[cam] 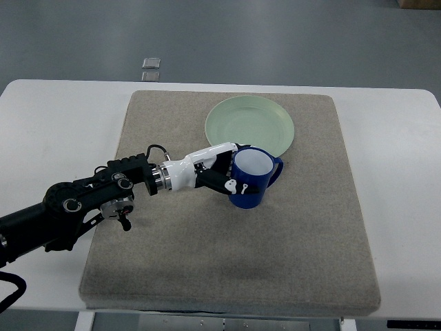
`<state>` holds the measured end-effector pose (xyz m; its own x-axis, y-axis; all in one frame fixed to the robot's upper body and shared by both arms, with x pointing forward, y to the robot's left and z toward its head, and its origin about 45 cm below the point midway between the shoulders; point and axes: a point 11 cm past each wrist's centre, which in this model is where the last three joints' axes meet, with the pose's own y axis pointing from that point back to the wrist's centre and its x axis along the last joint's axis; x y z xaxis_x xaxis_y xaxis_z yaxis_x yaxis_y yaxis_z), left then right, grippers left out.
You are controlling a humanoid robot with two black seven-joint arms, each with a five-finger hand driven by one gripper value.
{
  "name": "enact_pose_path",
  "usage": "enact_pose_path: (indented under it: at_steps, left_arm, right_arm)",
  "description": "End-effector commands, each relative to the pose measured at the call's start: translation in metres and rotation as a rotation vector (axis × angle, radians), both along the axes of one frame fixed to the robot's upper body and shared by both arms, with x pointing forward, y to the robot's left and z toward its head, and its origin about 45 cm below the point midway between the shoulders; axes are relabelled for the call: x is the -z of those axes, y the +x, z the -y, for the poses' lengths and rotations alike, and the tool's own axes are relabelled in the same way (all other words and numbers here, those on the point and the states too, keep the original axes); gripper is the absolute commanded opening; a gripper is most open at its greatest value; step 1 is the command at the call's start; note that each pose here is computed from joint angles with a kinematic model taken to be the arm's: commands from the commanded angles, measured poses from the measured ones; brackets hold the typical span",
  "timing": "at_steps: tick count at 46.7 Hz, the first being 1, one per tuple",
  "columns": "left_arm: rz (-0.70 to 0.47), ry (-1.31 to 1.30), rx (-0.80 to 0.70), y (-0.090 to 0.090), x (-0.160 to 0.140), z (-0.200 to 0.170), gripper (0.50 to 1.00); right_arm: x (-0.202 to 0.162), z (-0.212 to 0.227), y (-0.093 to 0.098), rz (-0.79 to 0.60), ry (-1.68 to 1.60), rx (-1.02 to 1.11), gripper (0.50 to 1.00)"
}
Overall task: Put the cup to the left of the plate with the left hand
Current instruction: 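Slide the held mug past the plate toward the left arm's side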
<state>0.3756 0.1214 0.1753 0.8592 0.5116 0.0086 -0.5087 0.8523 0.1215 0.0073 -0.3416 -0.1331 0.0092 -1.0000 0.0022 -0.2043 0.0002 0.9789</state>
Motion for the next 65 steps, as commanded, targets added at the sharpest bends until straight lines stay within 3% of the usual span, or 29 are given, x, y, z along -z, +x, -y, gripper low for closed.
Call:
enact_pose_path:
  at_steps: [1, 13, 37, 57, 65]
  left_arm:
    - [0.013, -0.015, -0.022, 0.004, -0.005, 0.001, 0.626]
    - [0.069, -0.045, -0.136, 0.022, -0.021, -0.009, 0.626]
    - [0.142, 0.034, -0.492, 0.068, -0.022, -0.092, 0.649]
    - [0.116, 0.075, -0.625, 0.08, -0.011, -0.138, 0.656]
    - [0.11, 0.088, -0.673, 0.083, -0.008, -0.154, 0.683]
  right_arm:
    - [0.0, 0.0, -0.001, -0.001, 0.0, 0.0, 0.932]
    - [0.0, 0.0, 0.0, 0.0, -0.001, 0.0, 0.932]
    - [0.0, 0.0, 0.0, 0.0, 0.0, 0.0, 0.932]
    - [0.0, 0.0, 0.0, 0.0, -0.001, 0.0, 0.932]
    - [0.0, 0.0, 0.0, 0.0, -0.001, 0.0, 0.932]
